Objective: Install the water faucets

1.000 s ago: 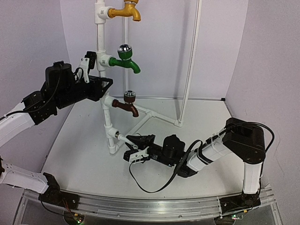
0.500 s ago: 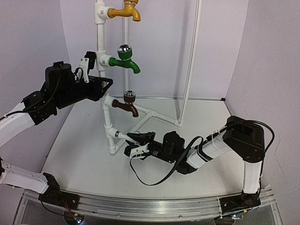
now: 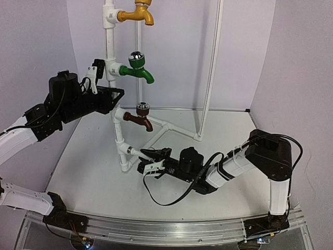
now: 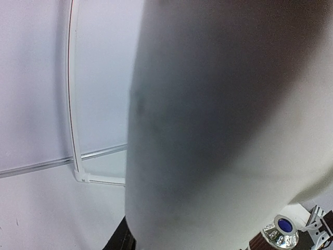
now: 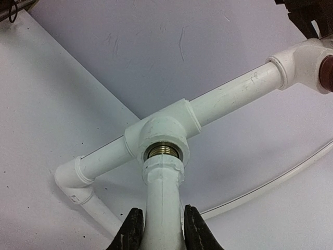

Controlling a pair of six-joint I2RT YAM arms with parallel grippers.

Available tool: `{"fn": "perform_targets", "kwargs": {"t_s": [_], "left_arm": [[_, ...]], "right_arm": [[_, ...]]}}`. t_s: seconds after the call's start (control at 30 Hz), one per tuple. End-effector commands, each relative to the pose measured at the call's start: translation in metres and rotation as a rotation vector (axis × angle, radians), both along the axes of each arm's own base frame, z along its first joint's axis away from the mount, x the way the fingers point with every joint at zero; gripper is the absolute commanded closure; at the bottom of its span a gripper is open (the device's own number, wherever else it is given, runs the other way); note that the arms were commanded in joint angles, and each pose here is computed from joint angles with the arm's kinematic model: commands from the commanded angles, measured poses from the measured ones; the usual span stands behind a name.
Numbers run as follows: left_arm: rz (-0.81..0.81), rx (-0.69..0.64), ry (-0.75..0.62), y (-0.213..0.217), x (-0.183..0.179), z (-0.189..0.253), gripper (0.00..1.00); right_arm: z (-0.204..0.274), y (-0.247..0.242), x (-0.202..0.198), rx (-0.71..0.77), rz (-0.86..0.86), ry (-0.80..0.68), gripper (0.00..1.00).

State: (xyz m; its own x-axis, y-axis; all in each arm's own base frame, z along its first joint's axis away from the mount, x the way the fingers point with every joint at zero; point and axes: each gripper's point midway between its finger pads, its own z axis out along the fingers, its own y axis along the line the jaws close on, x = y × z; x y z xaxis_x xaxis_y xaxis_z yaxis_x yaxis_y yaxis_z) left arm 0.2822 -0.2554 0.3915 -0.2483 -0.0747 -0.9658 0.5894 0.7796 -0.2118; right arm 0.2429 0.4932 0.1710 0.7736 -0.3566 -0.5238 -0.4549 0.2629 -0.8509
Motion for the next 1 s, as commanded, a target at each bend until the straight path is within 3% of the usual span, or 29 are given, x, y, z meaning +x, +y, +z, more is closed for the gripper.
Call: {"fn": "perform_targets", "kwargs": {"t_s": [0.0,0.97], "left_arm": [[-0.087,-0.282,0.256,-0.017,-0.022,0.002,1.0],[-0.105,-0.316,0.252,-0.023,-0.025,0.003,1.0]], "right_arm": [[0.042,0.011,0.0,0.158,0.021,0.018,1.0],[0.063,0.005,0.0,0.34,0.049,0.263,1.0]]}}
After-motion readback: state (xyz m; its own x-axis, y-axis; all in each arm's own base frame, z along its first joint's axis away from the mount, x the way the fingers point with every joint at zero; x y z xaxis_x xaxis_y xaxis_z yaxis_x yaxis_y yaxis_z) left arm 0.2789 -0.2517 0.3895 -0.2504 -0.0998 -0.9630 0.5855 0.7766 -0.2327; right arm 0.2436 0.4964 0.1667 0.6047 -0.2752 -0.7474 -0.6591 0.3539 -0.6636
